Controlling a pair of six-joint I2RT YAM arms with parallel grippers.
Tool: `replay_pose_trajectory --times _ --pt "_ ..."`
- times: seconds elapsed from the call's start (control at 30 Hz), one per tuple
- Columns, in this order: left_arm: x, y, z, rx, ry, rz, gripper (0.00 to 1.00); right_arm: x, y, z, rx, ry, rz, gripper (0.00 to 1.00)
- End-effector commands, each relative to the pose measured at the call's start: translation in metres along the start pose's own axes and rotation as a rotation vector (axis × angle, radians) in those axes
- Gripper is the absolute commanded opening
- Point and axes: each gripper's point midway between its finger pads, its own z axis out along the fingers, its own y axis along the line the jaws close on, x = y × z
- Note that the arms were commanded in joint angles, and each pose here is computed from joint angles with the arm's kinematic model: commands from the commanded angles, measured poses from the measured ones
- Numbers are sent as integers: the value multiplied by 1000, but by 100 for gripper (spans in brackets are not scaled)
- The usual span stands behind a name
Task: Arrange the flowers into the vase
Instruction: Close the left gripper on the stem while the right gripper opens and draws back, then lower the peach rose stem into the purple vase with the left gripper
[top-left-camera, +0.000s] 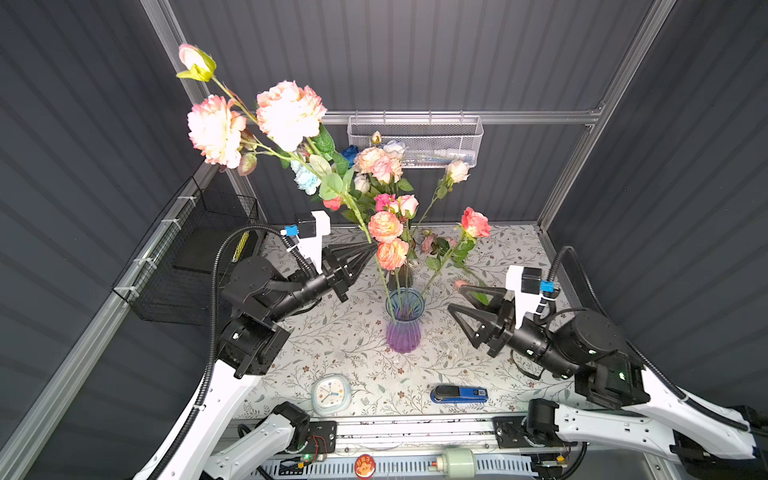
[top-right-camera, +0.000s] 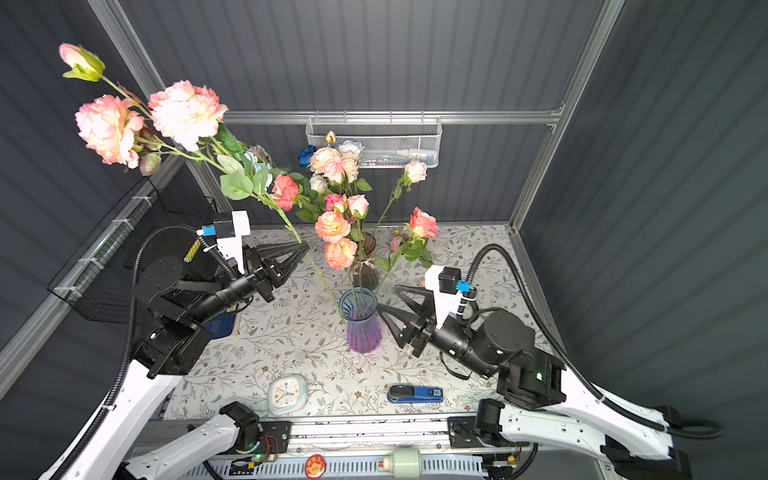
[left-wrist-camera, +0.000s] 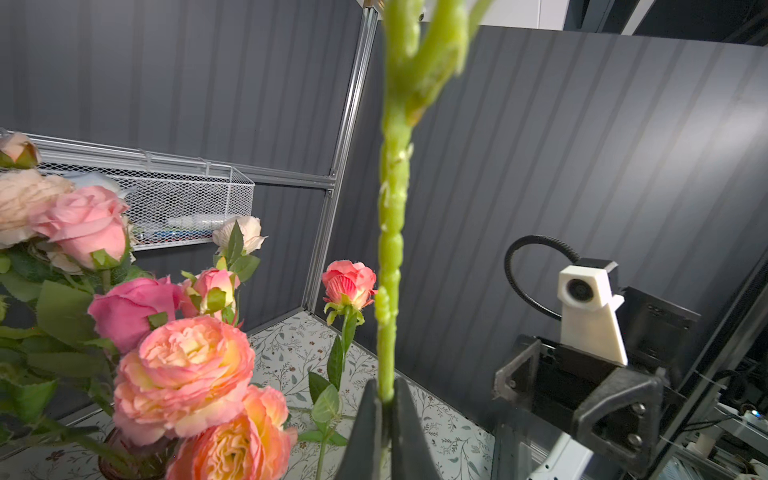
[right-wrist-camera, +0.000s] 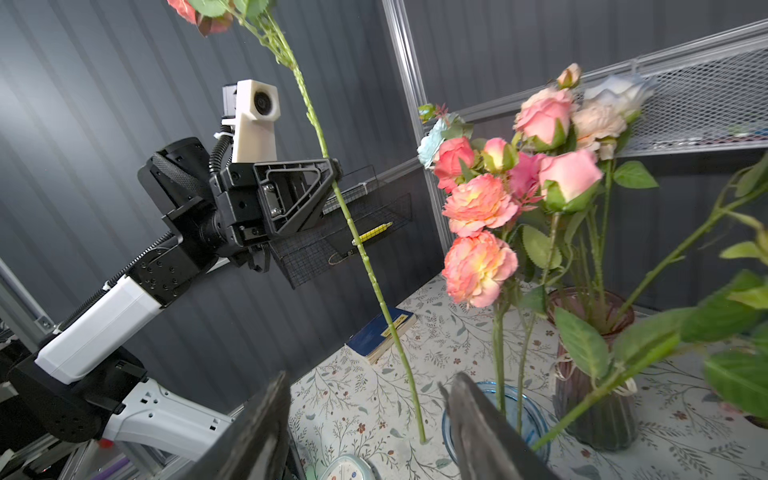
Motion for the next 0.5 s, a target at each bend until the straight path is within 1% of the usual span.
replay_pose_trajectory --times 0.0,0.13,0.23,0.37,0.47 --pt "-22 6 12 -14 -67 87 0 6 -17 -8 83 9 -38 63" --pt "-15 20 30 -18 -56 85 0 3 -21 -15 102 3 -42 62" --pt "6 32 39 -25 -24 55 0 4 -24 -19 113 4 -43 62" --pt "38 47 41 -42 18 6 0 7 -28 -21 132 10 -47 62" --pt "57 51 35 -59 48 -25 0 8 -30 -20 142 12 -53 63"
